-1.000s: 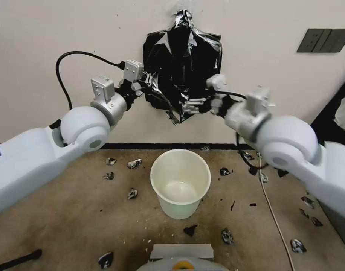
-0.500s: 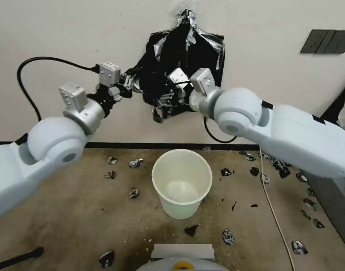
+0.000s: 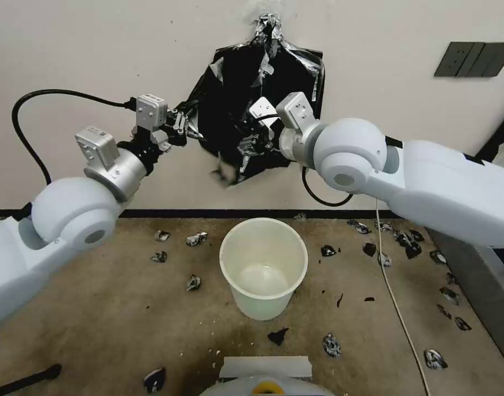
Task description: Place a trash bag onto the trash bin.
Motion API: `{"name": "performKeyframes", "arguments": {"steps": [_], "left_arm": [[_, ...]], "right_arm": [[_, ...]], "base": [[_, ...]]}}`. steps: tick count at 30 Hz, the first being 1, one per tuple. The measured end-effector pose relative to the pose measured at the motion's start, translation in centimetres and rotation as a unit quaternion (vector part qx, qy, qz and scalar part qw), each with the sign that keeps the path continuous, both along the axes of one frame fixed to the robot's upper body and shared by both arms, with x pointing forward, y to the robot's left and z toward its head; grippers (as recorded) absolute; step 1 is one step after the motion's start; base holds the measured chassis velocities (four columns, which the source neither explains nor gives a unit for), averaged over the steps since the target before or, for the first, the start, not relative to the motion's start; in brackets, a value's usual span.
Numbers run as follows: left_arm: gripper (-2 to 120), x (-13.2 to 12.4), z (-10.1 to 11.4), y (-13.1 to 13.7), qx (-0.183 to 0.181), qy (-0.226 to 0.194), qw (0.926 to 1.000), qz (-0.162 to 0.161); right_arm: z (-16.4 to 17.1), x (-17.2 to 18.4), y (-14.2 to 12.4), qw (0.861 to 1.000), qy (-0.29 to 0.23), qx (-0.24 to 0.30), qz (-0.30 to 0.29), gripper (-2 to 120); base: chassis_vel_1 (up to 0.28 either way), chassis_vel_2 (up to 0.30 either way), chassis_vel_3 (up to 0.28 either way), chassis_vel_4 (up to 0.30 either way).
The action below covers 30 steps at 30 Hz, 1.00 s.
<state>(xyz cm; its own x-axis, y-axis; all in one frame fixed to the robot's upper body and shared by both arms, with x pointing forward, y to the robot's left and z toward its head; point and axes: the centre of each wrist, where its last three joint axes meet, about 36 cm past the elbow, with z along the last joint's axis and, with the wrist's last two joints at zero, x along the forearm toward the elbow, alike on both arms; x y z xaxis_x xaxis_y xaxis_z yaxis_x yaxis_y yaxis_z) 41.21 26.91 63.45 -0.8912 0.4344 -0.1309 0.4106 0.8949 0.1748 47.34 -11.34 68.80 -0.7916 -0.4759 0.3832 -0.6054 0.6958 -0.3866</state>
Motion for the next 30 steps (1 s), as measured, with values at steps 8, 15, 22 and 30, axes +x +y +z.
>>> {"name": "performKeyframes", "arguments": {"steps": [8,15,22,30], "left_arm": [[0,0.4,-0.7,-0.7,-0.003,0.002,1.0000,-0.007],[0,0.4,-0.2,-1.3,-0.002,-0.006,0.9999,-0.016],[0,0.3,-0.1,-1.4,-0.001,-0.007,0.9998,-0.019],[0,0.2,-0.1,-1.6,-0.003,-0.006,0.9997,-0.022]], "right_arm": [[-1.3,-0.9,-0.5,0.999,0.046,-0.001,-0.004,60],[-2.3,0.3,-0.5,0.998,0.055,-0.015,-0.020,78],[-2.7,0.7,-0.3,0.998,0.048,-0.021,-0.036,64],[-3.0,0.9,-0.2,0.998,0.034,-0.033,-0.039,36]], "base": [[0.000,0.000,0.000,0.000],[0.000,0.000,0.000,0.000],[0.000,0.000,0.000,0.000],[0.000,0.000,0.000,0.000]]}}
